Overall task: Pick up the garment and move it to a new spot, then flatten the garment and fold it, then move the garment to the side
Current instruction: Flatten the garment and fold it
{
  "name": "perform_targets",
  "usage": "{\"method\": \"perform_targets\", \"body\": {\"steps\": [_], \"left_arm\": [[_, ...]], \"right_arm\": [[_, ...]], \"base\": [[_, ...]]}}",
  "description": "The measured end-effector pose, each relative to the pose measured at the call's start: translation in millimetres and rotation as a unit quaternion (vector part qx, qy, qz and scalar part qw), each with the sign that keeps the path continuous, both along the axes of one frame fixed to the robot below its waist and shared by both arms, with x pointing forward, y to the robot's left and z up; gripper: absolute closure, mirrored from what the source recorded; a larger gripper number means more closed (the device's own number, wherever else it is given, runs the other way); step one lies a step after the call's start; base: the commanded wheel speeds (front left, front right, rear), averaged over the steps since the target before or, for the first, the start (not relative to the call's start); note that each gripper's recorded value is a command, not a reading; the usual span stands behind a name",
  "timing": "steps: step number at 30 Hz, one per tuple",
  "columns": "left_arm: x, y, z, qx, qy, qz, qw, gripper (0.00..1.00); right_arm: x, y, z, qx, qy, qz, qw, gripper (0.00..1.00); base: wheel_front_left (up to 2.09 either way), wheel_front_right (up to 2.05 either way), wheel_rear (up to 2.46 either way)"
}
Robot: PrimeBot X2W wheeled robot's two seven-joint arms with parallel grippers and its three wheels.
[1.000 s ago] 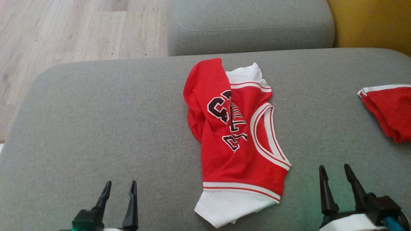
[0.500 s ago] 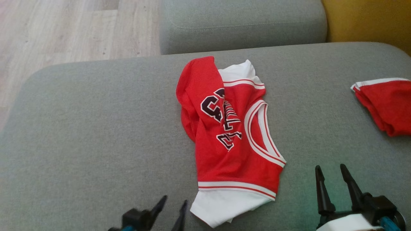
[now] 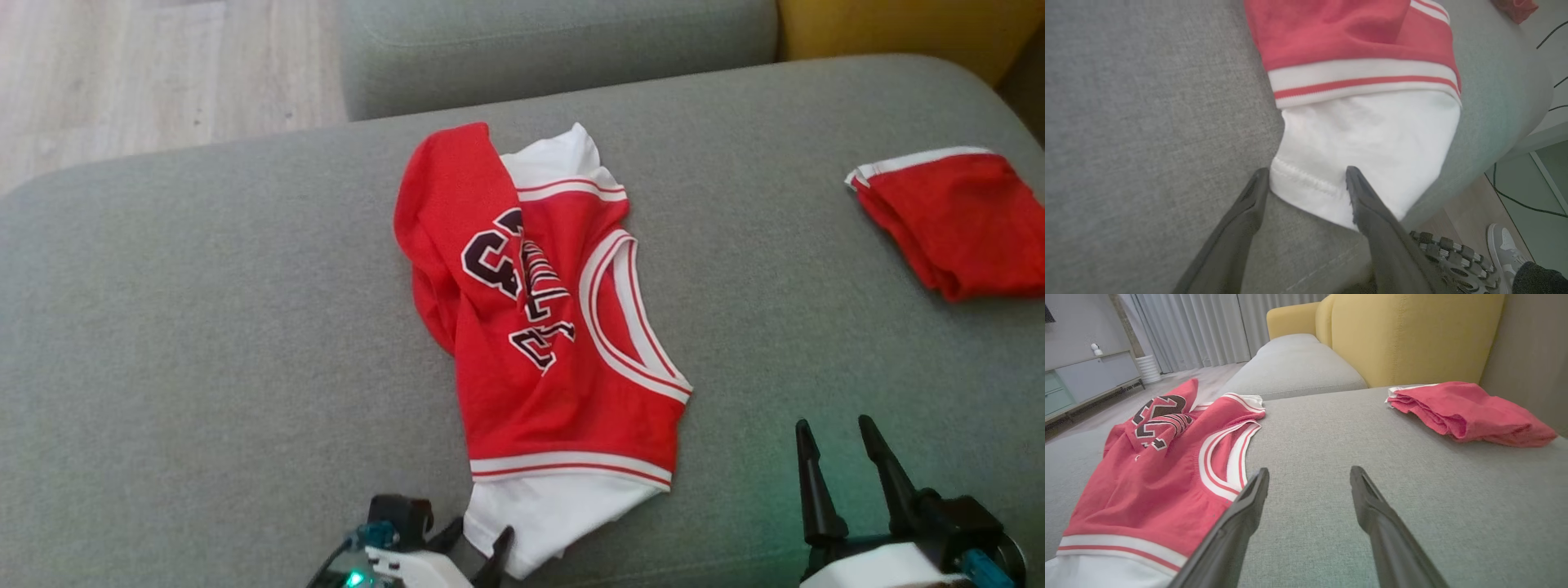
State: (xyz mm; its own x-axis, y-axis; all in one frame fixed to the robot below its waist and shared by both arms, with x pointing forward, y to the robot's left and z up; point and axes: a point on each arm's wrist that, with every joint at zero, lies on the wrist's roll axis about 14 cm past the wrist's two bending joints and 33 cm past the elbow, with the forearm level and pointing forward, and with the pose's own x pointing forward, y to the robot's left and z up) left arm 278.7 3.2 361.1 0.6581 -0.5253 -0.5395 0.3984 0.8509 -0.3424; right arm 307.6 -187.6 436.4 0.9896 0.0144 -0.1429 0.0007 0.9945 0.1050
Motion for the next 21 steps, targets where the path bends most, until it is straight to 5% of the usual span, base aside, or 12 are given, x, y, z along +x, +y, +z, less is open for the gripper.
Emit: {"method": "perform_targets", "body": {"steps": [2, 3, 4, 5, 6, 14, 21], "left_arm": [[3, -1, -1, 0.002, 0.000, -0.001, 1.000, 0.04], [4, -1, -2, 0.003, 0.000, 0.000, 1.000, 0.17], [5, -1, -2, 0.001, 0.002, 0.002, 1.000, 0.42], [6, -1, -3, 0.000, 0.004, 0.003, 1.000, 0.57], [6, 0, -4, 0.002, 0.006, 0.003, 1.000, 1.00], [3, -12, 5, -0.018, 0.018, -0.015, 1.000, 1.00], [4, -65, 97, -0.157, -0.033, -0.081, 0.984, 1.00]], "right_arm": [[-1, -3, -2, 0.000, 0.003, -0.004, 1.000, 0.00], [-2, -3, -2, 0.000, 0.004, -0.006, 1.000, 0.00], [-2, -4, -2, 0.000, 0.005, -0.006, 1.000, 0.00], [-2, -4, -3, 0.000, 0.005, -0.007, 1.000, 0.00], [-2, -4, -3, 0.000, 0.005, -0.007, 1.000, 0.00], [-1, -3, 1, 0.000, -0.001, -0.005, 1.000, 0.00], [-2, -3, 3, 0.000, -0.005, -0.005, 1.000, 0.00]], "base": [[0.00, 0.00, 0.00], [0.00, 0.00, 0.00], [0.00, 0.00, 0.00], [0.00, 0.00, 0.00], [0.00, 0.00, 0.00], [0.00, 0.00, 0.00], [0.00, 0.00, 0.00]]}}
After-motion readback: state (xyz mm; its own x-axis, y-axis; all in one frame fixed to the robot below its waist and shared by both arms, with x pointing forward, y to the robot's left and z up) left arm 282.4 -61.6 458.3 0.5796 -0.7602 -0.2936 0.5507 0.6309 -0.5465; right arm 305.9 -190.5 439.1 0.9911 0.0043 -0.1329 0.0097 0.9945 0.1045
